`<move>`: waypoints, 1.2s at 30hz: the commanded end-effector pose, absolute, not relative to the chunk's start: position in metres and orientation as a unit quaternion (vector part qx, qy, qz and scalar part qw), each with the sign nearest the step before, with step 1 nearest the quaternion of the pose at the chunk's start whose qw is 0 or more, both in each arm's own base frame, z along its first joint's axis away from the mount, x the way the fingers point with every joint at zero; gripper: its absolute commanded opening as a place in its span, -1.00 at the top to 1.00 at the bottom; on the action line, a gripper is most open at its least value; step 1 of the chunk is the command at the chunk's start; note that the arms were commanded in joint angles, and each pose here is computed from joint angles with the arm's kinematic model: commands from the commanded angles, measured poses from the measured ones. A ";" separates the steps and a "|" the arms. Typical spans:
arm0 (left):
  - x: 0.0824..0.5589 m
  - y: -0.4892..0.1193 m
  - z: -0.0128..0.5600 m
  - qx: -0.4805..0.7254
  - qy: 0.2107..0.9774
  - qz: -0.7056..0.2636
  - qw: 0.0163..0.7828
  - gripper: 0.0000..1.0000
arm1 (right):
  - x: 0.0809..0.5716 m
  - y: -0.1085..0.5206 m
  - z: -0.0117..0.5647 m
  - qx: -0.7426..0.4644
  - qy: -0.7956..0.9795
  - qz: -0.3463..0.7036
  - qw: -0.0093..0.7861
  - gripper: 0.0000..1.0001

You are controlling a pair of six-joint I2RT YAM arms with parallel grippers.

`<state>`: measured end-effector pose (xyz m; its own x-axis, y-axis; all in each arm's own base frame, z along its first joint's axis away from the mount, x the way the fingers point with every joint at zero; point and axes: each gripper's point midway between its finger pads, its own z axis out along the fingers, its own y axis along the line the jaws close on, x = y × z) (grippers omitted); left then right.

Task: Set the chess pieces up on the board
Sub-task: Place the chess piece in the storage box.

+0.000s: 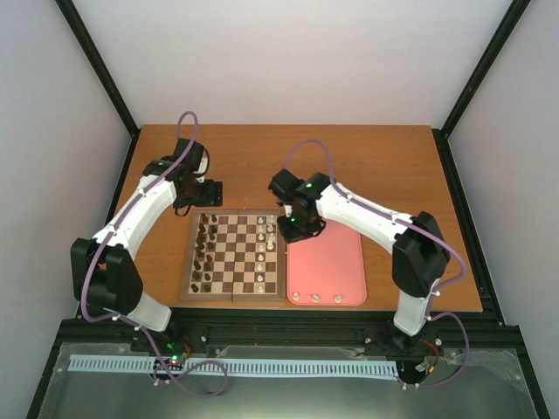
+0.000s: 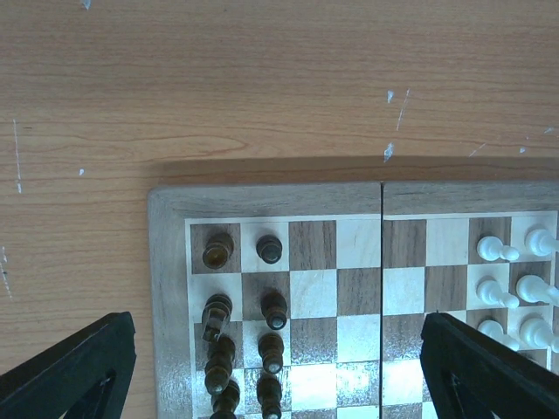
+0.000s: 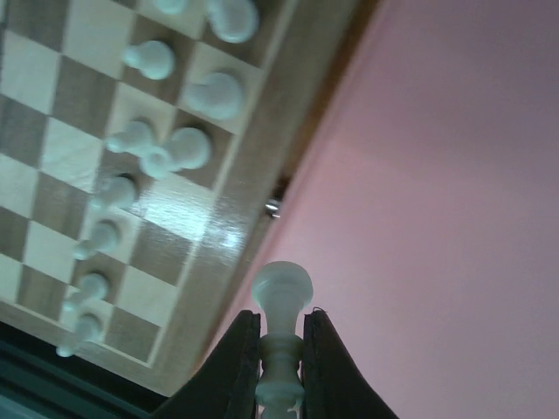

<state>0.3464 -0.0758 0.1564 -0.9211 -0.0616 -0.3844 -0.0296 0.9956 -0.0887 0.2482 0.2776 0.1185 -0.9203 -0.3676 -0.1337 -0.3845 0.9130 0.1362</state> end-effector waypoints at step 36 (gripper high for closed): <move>0.349 -0.080 0.188 -0.028 0.970 -0.068 0.233 -0.99 | 0.229 0.344 0.079 -0.253 0.967 0.017 -0.005 0.93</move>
<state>0.3472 -0.0809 0.1770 -0.9060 -0.0662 -0.4182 -0.0151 0.9921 -0.1244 0.2254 0.3428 0.0736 -0.8713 -0.4905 0.0188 -0.4888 0.8705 0.0572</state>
